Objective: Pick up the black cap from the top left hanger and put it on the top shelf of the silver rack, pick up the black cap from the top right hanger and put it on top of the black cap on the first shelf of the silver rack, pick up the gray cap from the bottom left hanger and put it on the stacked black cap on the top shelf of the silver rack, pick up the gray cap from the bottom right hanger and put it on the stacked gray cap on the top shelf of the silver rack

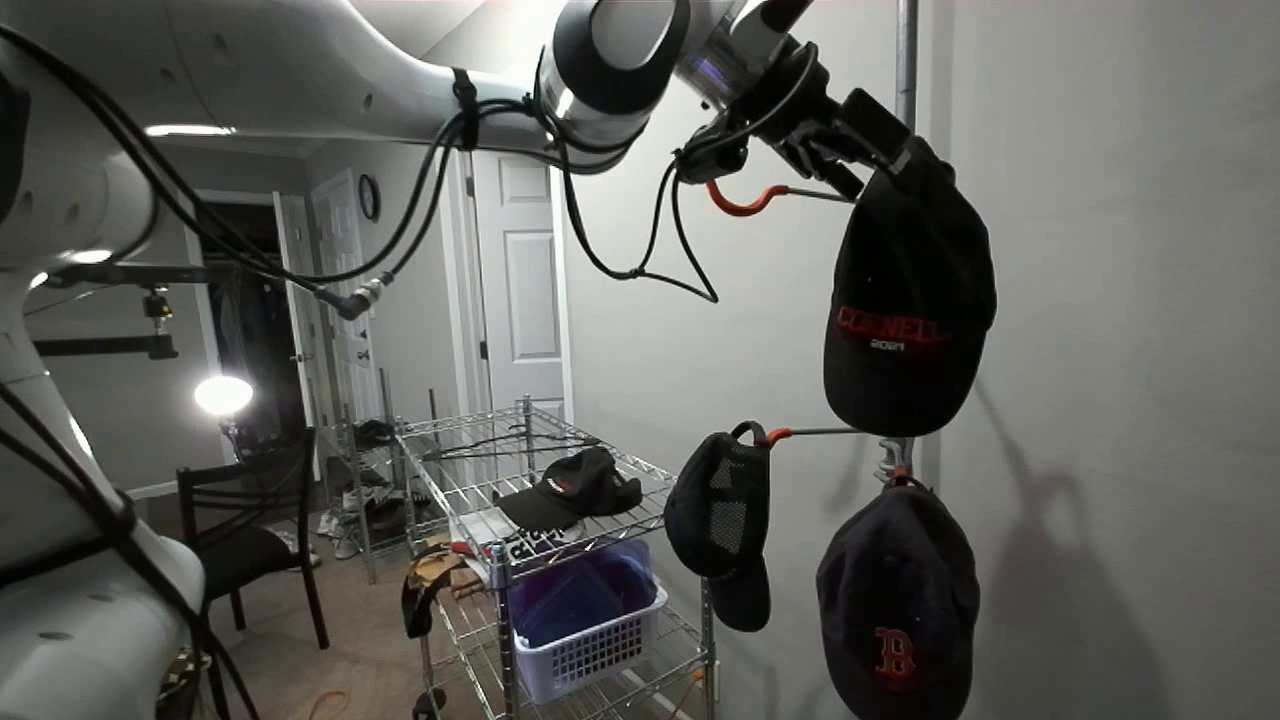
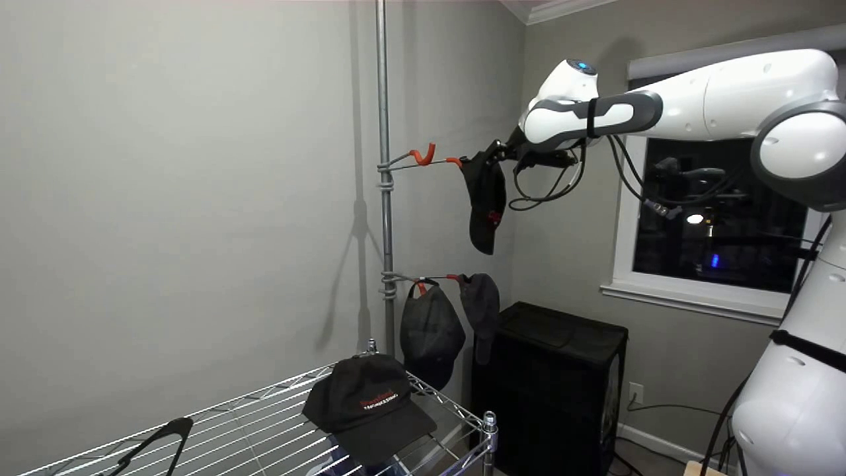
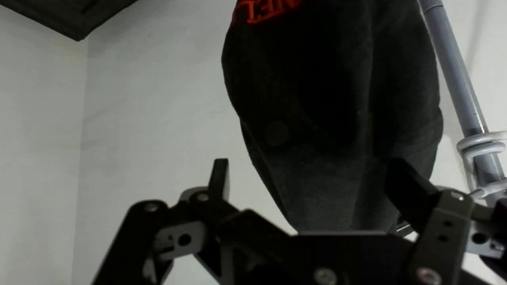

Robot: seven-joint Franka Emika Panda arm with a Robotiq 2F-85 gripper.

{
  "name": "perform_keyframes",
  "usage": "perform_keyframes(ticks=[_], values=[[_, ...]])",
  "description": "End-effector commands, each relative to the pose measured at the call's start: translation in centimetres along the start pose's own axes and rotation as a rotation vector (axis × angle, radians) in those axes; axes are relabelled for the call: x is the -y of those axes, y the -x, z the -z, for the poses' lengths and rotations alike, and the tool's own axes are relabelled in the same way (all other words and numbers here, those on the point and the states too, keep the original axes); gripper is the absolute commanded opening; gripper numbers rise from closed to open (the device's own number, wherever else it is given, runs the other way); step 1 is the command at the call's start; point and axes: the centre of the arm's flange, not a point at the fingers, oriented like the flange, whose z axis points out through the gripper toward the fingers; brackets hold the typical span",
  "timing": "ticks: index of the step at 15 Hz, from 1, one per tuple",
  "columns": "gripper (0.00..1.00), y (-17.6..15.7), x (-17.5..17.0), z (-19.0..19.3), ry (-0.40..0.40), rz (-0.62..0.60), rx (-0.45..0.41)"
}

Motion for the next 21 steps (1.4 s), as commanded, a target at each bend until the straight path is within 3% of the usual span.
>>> perform_keyframes(ticks=[1, 12, 16, 21], values=[[0.73, -0.7, 0.5, -0.5, 0.014, 0.035, -0.030], [0.03, -0.2, 0.9, -1.2, 0.030, 0.061, -0.022], [0.00, 0.0, 1.2, -0.6, 0.038, 0.051, -0.018], [0.01, -0.7, 0.6, 3.4, 0.074, 0.009, -0.067]])
